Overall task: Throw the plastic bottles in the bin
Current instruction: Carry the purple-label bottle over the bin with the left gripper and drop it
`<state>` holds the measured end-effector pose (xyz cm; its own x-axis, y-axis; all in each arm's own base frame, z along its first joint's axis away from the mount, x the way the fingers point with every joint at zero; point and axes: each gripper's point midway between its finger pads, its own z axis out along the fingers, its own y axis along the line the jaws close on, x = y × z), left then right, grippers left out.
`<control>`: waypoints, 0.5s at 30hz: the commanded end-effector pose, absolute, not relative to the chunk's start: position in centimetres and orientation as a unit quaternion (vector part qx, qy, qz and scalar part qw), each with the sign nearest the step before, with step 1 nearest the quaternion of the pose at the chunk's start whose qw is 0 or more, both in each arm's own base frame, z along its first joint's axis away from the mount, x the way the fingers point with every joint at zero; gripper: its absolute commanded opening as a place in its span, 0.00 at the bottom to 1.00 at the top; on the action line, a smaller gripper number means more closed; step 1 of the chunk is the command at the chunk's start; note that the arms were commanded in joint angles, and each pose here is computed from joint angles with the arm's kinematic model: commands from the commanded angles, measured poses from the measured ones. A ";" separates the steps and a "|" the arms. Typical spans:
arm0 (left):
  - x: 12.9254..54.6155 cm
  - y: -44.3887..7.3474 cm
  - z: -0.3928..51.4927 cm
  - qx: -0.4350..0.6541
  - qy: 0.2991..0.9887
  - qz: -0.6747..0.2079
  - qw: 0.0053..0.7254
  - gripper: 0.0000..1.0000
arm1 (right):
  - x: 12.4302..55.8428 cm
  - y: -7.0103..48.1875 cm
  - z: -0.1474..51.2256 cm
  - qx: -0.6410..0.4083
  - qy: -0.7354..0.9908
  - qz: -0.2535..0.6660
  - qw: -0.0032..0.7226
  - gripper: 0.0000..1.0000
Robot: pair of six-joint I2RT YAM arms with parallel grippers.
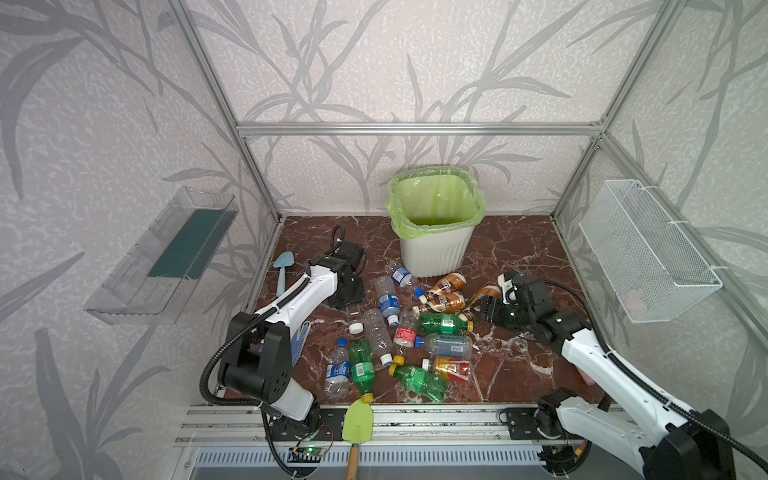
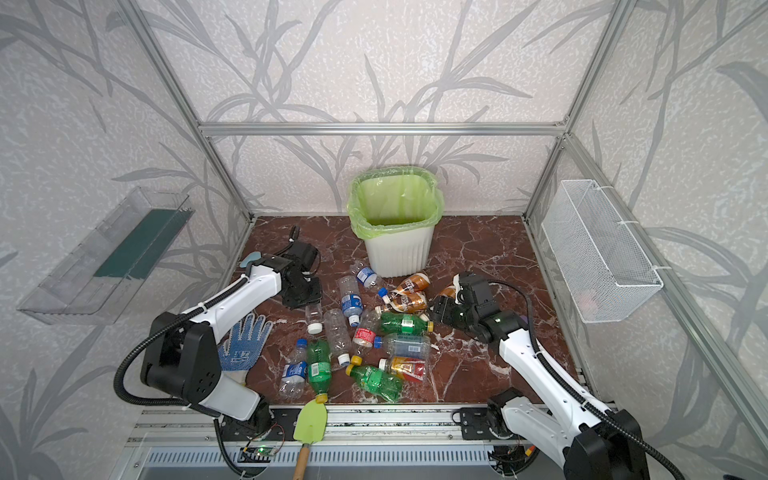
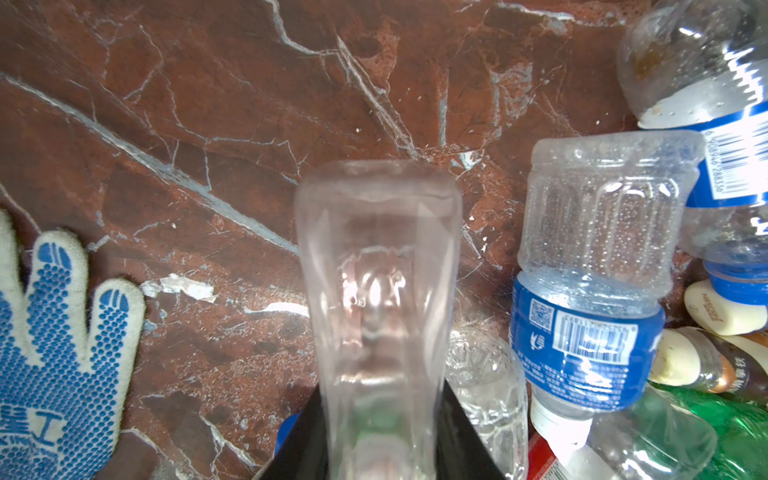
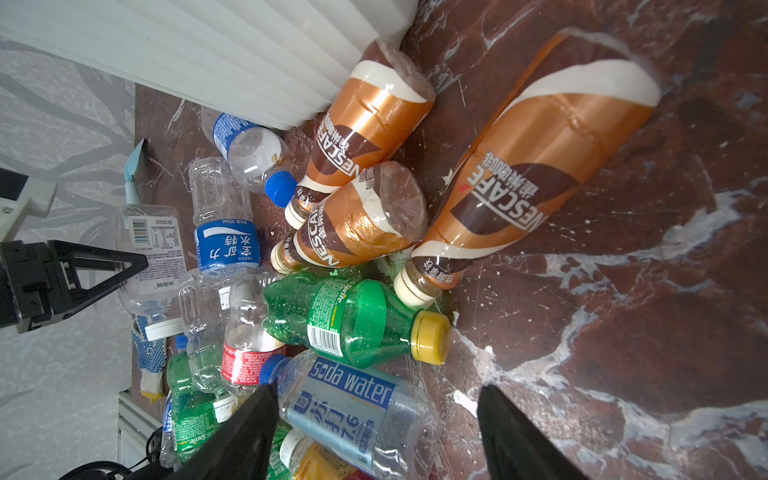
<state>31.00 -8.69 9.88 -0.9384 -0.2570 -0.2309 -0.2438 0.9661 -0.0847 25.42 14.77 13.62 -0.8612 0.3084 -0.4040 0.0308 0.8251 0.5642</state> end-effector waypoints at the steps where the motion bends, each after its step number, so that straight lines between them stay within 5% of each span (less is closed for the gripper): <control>1: 31.4 -8.6 13.2 -0.129 0.978 -0.037 0.162 0.31 | 25.5 14.9 13.9 0.084 0.921 0.285 0.252 0.76; 9: 34.1 -12.9 23.4 -0.102 0.938 -0.161 0.289 0.31 | 25.5 15.2 13.7 0.086 0.920 0.292 0.247 0.76; 15: 37.4 -19.3 44.0 -0.031 0.820 -0.298 0.488 0.29 | 25.5 15.0 14.8 0.081 0.917 0.292 0.258 0.76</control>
